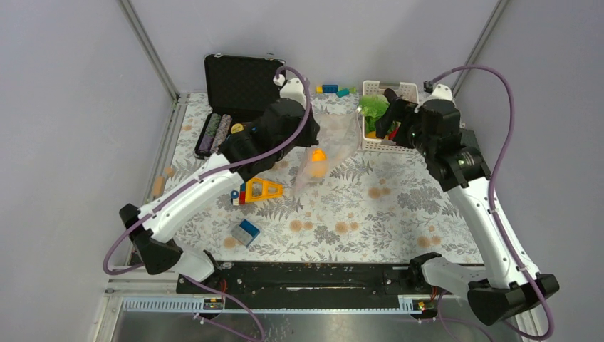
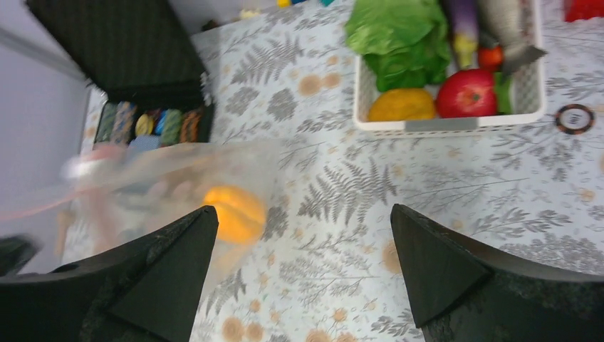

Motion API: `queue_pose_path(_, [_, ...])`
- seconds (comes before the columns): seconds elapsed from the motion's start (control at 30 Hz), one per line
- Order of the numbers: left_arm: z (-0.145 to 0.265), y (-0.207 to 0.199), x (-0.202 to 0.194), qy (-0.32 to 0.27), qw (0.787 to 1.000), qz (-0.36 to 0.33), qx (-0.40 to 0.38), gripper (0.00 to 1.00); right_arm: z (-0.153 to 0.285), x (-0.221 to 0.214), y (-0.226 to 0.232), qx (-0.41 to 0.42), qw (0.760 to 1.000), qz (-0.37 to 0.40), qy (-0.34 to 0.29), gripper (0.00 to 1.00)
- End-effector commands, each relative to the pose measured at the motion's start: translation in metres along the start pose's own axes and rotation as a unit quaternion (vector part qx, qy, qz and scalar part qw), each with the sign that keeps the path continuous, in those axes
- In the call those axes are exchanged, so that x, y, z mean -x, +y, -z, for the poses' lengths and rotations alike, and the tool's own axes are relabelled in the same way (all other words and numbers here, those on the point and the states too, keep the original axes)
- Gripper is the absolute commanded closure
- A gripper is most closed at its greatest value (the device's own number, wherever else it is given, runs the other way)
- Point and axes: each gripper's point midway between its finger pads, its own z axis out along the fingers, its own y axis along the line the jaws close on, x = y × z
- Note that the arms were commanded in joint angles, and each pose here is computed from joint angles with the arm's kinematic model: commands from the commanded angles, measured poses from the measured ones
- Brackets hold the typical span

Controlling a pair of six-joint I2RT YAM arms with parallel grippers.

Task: Place the food in the zip-top bag and seal the zipper
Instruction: Pick up the fake vegetable from the bin.

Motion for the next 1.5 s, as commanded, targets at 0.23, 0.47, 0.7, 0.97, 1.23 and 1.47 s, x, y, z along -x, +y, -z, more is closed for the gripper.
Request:
queue_pose_path(0.23, [0.01,-0.002,0.024,-0.052,0.999,0.008,-0.015,1.0,-0.094,0.037,-0.074,-0.136,0.99,-0.025,0.011,0.0])
queue_pose_path(0.47, [-0.019,0.015,-0.029,0.025,1.0,0.013,-0.005,1.0,-0.165,0.033,-0.127,-0.184,0.98,-0.033,0.069,0.03])
queue_pose_path(0.7, [-0.031,0.03,-0.048,0.044,0.999,0.019,0.013,1.0,-0.226,0.029,-0.15,-0.189,0.976,-0.046,0.1,0.14])
queue_pose_path(0.97, [-0.04,0.03,-0.061,0.058,0.998,0.016,0.008,1.0,-0.294,0.019,-0.183,-0.238,0.963,-0.054,0.116,0.31])
queue_pose_path(1.23, [-0.05,0.029,-0.071,0.076,0.997,0.016,0.004,1.0,-0.322,-0.005,-0.199,-0.253,0.956,-0.083,0.122,0.36])
queue_pose_path(1.47, [-0.056,0.028,-0.08,0.093,0.995,0.019,-0.001,1.0,-0.326,-0.033,-0.194,-0.232,0.953,-0.107,0.163,0.41])
